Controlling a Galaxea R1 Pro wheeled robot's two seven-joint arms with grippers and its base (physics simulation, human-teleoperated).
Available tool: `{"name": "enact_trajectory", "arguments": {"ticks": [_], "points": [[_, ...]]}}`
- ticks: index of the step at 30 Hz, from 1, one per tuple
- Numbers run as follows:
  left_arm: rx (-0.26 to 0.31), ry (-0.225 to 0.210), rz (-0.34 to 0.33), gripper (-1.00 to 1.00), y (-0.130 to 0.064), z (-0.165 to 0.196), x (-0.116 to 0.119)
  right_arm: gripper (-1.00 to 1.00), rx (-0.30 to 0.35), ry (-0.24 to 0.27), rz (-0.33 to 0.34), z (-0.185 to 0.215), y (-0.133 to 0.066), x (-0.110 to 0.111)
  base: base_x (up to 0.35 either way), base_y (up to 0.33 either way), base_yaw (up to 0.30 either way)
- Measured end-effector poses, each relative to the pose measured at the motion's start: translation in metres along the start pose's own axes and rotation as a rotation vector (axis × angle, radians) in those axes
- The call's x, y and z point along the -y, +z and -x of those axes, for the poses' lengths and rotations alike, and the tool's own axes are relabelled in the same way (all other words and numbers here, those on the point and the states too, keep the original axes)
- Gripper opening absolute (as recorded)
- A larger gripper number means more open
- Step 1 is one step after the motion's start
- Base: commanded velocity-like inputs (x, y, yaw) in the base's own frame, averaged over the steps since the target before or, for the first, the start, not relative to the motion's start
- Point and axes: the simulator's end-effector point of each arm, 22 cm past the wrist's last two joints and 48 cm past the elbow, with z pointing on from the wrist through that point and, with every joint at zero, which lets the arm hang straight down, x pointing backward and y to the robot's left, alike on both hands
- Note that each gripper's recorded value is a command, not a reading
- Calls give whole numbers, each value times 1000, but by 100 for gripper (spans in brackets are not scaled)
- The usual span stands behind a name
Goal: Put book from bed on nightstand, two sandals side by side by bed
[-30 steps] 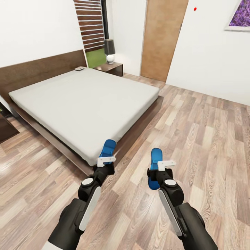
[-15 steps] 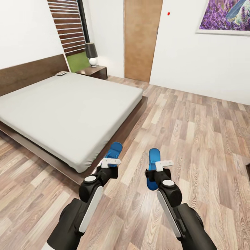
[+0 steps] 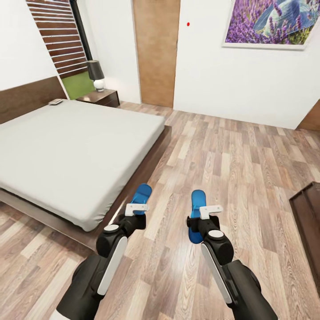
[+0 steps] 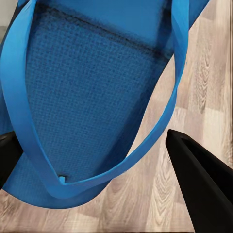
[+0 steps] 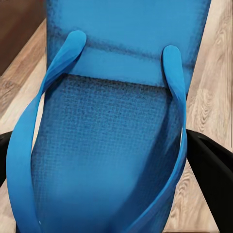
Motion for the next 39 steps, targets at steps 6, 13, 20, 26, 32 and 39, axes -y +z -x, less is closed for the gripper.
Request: {"name": "enact_trajectory", "arguments": {"ticks": [6,13,20,26,32,39], "points": [[3,0,3,-100,-8,7,0,-100,4,5,3,7,-8,1,0,0,-250],[9,-1,4,-100,-18,15,2,-100,10,5,3,15,-17,3,0,0,-251],[16,2,2,-100,-27,22,4,-100,16,6,1,23,-27,5,0,0,-247],[23,3,2,-100,-36,30,6,-100,24,5,0,31,-35,7,0,0,-181],[32,4,3,-100,-45,37,8,-100,32,6,-1,38,-44,8,0,0,-142],[42,7,0,-100,-56,45,11,-100,42,8,-2,46,-55,10,0,0,-129]]}}
